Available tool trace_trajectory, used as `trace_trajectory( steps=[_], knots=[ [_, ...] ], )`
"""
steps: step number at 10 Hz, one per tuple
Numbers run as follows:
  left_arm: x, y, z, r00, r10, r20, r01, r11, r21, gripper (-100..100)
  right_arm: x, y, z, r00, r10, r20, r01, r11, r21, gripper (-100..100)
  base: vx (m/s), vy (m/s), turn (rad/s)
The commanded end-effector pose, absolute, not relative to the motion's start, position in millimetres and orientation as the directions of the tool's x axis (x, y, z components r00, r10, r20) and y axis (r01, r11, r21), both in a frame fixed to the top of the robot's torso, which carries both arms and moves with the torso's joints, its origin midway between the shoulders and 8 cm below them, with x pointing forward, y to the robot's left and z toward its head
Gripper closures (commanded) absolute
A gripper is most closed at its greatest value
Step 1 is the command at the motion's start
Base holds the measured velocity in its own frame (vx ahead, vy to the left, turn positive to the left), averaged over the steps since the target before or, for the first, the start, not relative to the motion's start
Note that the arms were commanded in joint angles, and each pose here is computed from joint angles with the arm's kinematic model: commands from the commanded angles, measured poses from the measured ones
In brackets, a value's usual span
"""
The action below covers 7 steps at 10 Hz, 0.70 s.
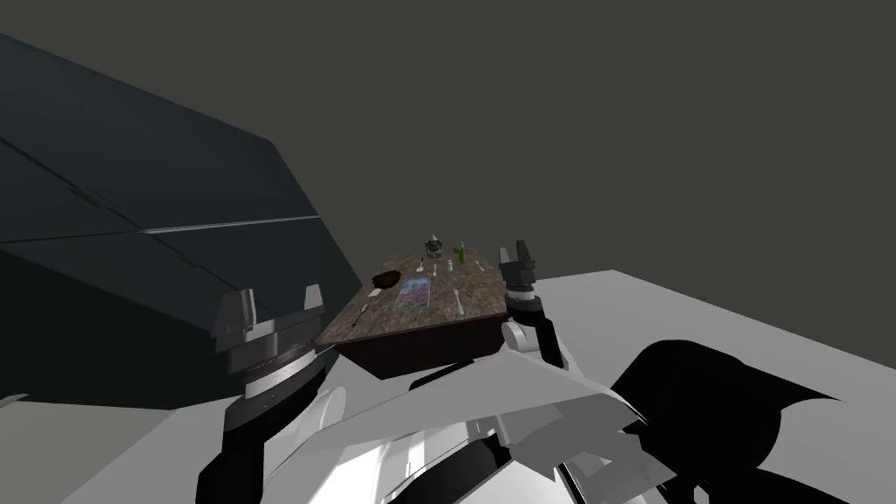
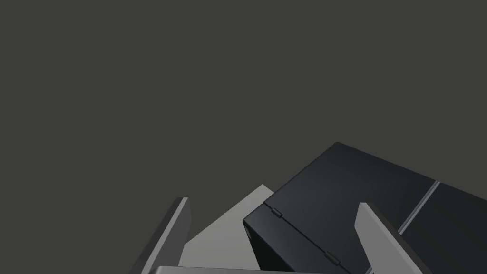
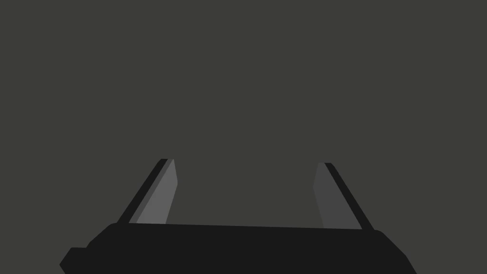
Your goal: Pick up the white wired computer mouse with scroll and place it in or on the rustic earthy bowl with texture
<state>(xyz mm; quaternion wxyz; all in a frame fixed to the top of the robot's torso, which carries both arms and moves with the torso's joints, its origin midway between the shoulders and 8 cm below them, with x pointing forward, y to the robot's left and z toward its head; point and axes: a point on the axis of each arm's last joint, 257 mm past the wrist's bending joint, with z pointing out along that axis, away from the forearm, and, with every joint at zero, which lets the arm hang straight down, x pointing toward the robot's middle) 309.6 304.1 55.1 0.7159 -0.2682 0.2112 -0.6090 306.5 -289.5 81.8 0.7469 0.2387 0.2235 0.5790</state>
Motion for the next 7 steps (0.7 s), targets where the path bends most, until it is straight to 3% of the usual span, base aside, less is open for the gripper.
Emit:
trace_trajectory(
  steps=[1,7],
  knots=[
    [314.0,302.5,50.3,0.166,-0.986,-0.013,0.744,0.134,-0.655,-100,306.5,-289.5,81.8,0.23,0.972,-0.057,-0.758,0.216,0.615,0,-0.051,0.007,-0.059],
    [345.5,312.3,5.2,0.186,-0.946,-0.266,0.608,0.324,-0.725,-100,306.6,-289.5,81.8,0.23,0.972,-0.057,-0.758,0.216,0.615,0,-0.111,0.036,-0.071]
  ],
)
